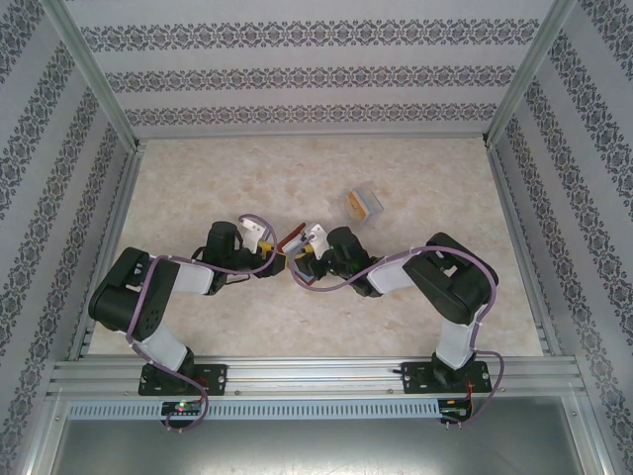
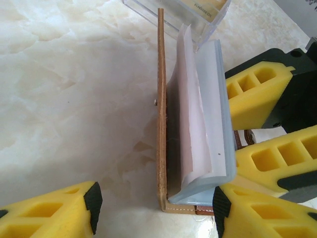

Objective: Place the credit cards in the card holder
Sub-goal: Rotate the card holder at the center of the table.

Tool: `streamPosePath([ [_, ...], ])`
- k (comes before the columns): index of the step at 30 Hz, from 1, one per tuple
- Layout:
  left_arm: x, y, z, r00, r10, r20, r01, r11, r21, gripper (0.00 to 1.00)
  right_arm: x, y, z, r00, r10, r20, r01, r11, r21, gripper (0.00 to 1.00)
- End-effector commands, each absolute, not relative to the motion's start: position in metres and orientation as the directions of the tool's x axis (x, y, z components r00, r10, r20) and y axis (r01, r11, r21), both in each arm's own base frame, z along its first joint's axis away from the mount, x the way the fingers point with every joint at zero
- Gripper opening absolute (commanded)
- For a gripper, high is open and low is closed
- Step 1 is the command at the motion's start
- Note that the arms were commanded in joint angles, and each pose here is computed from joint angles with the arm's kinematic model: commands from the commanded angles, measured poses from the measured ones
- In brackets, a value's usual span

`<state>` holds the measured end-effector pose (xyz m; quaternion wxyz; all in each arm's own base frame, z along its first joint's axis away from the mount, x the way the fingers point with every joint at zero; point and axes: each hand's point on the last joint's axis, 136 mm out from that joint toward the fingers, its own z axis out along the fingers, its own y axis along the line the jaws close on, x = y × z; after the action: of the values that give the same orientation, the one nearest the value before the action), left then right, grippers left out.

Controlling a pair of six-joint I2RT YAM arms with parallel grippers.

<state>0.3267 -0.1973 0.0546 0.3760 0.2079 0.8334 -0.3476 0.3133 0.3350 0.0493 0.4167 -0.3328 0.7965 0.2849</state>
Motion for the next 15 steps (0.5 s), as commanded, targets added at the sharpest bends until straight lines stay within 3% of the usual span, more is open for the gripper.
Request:
streamPosePath([
  [1, 0.332, -0.195, 0.065, -0.602, 0.056, -0.796, 0.613, 0.672, -0.416, 0.62, 0.318, 0.337, 0.055, -0.423, -0.263, -0.867, -0.771, 0.608, 0.191, 0.36],
  [15, 0.321, -0.197, 0.066, -0.591, 0.057, -0.804, 0.641, 0.639, -0.426, 0.62, 0.322, 0.336, 0.055, -0.426, -0.253, -0.868, -0.762, 0.617, 0.194, 0.36],
])
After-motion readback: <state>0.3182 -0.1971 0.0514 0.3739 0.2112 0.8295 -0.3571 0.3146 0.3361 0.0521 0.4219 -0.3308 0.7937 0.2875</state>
